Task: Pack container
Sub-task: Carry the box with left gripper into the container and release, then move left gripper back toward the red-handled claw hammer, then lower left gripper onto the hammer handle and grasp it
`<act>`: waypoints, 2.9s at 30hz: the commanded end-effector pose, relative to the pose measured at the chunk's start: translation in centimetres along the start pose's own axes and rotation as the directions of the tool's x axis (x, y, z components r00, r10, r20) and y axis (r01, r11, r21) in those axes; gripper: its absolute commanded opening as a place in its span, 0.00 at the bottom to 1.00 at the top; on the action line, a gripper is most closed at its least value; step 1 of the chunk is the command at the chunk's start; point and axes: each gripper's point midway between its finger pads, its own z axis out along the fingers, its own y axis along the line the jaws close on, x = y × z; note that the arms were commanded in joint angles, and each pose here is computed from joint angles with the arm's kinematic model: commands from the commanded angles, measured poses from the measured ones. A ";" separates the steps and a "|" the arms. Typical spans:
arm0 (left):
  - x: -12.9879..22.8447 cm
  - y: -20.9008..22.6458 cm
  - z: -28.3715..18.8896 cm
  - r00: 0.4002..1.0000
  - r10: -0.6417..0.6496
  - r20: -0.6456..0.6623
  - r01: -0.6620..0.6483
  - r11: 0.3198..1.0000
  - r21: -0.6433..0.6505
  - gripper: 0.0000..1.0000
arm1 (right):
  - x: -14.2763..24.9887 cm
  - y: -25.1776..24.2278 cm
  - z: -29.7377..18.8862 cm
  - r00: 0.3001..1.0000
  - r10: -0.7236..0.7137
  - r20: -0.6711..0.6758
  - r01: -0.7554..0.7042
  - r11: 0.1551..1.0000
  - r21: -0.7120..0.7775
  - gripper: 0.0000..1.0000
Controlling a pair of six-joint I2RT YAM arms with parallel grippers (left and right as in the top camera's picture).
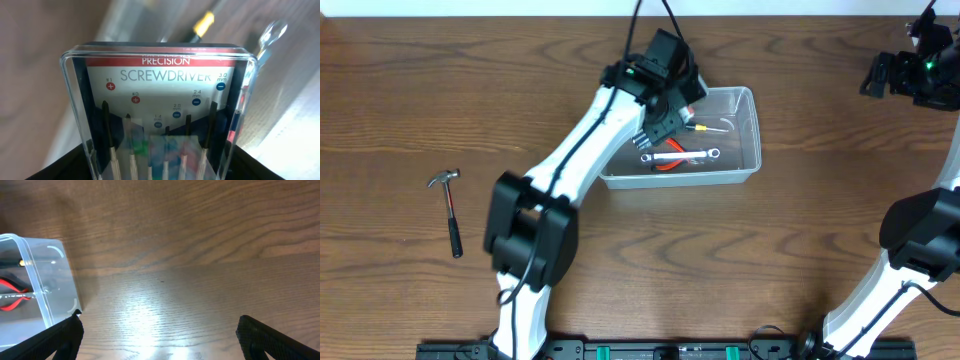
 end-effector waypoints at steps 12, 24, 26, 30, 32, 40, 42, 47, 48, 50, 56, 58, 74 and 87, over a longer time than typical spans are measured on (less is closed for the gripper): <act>3.2 -0.9 5.0 0.992 0.011 -0.124 -0.004 0.998 0.062 0.63 | 0.1 0.6 0.4 1.000 -0.016 -0.012 0.016 1.000 -0.023 0.99; 4.4 -0.8 2.2 0.985 -0.010 -0.175 0.018 0.999 0.047 0.99 | 0.1 0.6 0.4 1.000 -0.016 -0.013 0.015 1.000 -0.023 0.99; 4.0 0.9 -0.2 0.985 -0.055 -0.162 0.048 0.998 -0.047 0.98 | 0.2 0.6 0.4 1.000 -0.015 -0.015 0.015 1.000 -0.023 0.99; 3.6 3.5 -7.9 0.987 -0.134 -0.085 0.113 0.970 -0.216 0.98 | 0.2 0.6 0.4 1.000 -0.016 -0.015 0.015 1.000 -0.022 0.99; 4.6 4.8 -12.2 0.974 -0.225 -0.038 0.203 0.931 -0.304 0.98 | 0.2 0.5 0.4 1.000 -0.018 -0.015 0.018 1.000 -0.022 0.99; 20.3 8.6 -24.2 0.563 -0.824 0.070 0.761 0.483 -0.434 0.98 | 0.6 0.4 0.3 1.000 -0.011 -0.028 0.010 1.000 -0.023 0.99; 24.5 10.1 -25.8 0.362 -0.920 0.152 0.851 0.260 -0.456 0.98 | 0.6 0.4 0.3 1.000 -0.011 -0.028 0.010 1.000 -0.023 0.99; 31.5 11.9 -26.1 -0.098 -0.956 0.278 0.904 -0.202 -0.376 0.98 | 0.5 0.4 0.3 1.000 -0.011 -0.028 0.010 1.000 -0.023 0.99; 32.4 11.9 -25.6 -0.115 -0.959 0.258 0.900 -0.210 -0.381 0.98 | 0.6 0.4 0.3 1.000 -0.011 -0.028 0.010 1.000 -0.023 0.99; 34.5 12.0 -24.2 -0.087 -0.978 0.189 0.889 -0.162 -0.427 0.98 | 0.6 0.4 0.3 1.000 -0.011 -0.028 0.010 1.000 -0.023 0.99; 40.1 12.0 -17.8 -0.045 -0.999 -0.021 0.870 -0.029 -0.493 0.98 | 0.7 0.3 0.3 0.999 -0.009 -0.035 0.009 1.000 -0.020 0.99; 41.5 11.4 -16.2 -0.086 -0.994 -0.064 0.864 -0.043 -0.502 0.98 | 0.8 0.3 0.3 0.999 -0.009 -0.039 0.009 1.000 -0.016 0.99; 43.5 9.9 -4.9 0.153 -0.974 -0.168 0.922 0.201 -0.330 0.98 | 1.3 0.3 0.3 0.998 -0.006 -0.059 0.005 1.000 -0.019 0.99; 42.8 10.1 -3.2 0.187 -0.968 -0.167 0.938 0.226 -0.262 0.99 | 2.3 -0.4 0.2 0.995 0.000 -0.101 0.002 1.000 0.028 0.99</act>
